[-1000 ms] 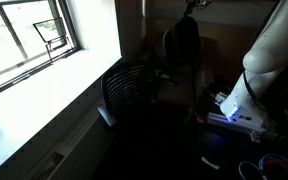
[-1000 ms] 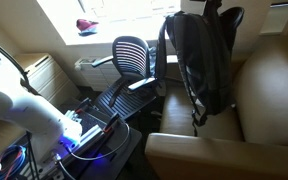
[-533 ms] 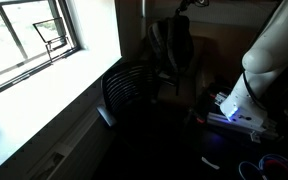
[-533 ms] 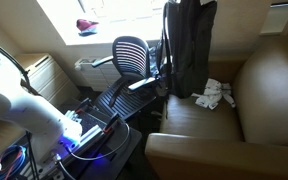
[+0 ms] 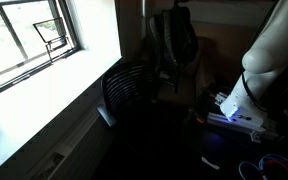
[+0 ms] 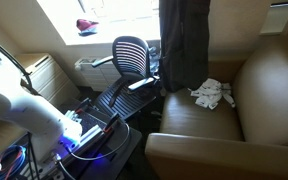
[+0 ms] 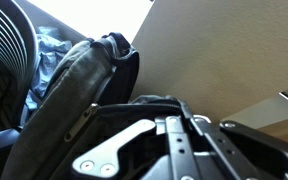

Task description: Move the bag from the chair to the couch and pick up the clothing belt and hang it on the chair

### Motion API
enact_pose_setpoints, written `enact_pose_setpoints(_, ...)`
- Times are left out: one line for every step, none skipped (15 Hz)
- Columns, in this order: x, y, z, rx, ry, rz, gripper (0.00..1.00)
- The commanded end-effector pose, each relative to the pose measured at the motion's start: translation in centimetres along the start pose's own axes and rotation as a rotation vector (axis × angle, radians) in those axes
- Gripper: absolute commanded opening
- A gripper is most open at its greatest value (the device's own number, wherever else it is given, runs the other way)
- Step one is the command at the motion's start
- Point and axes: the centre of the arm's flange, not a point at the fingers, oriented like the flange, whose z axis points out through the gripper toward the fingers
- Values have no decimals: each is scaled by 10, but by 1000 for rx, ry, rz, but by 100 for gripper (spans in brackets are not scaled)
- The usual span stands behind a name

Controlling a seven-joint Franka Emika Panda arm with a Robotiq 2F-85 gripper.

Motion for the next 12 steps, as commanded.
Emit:
enact_pose_setpoints(5, -6, -8, -18, 8, -6, 0)
enact_pose_setpoints(7, -11, -18, -44, 10, -8, 0)
enact_pose_setpoints(5, -17, -37, -93, -3, -10, 0)
enact_pose_setpoints(4, -21, -52, -145, -26, -19, 0)
enact_pose_setpoints(0, -28, -74, -161, -32, -15, 0)
enact_pose_setpoints(-3, -34, -94, -164, -38, -14, 0)
enact_pose_setpoints(-6, -41, -112, -156, -61, 2, 0)
enact_pose_setpoints(-10, -47, -133, -145, -85, 11, 0)
enact_pose_setpoints(-17, -52, -155, -135, -104, 17, 0)
enact_pose_setpoints(-23, -56, -177, -120, -119, 18, 0)
enact_pose_setpoints(-29, -60, -196, -104, -126, 21, 0)
enact_pose_setpoints(-34, -64, -216, -89, -140, 23, 0)
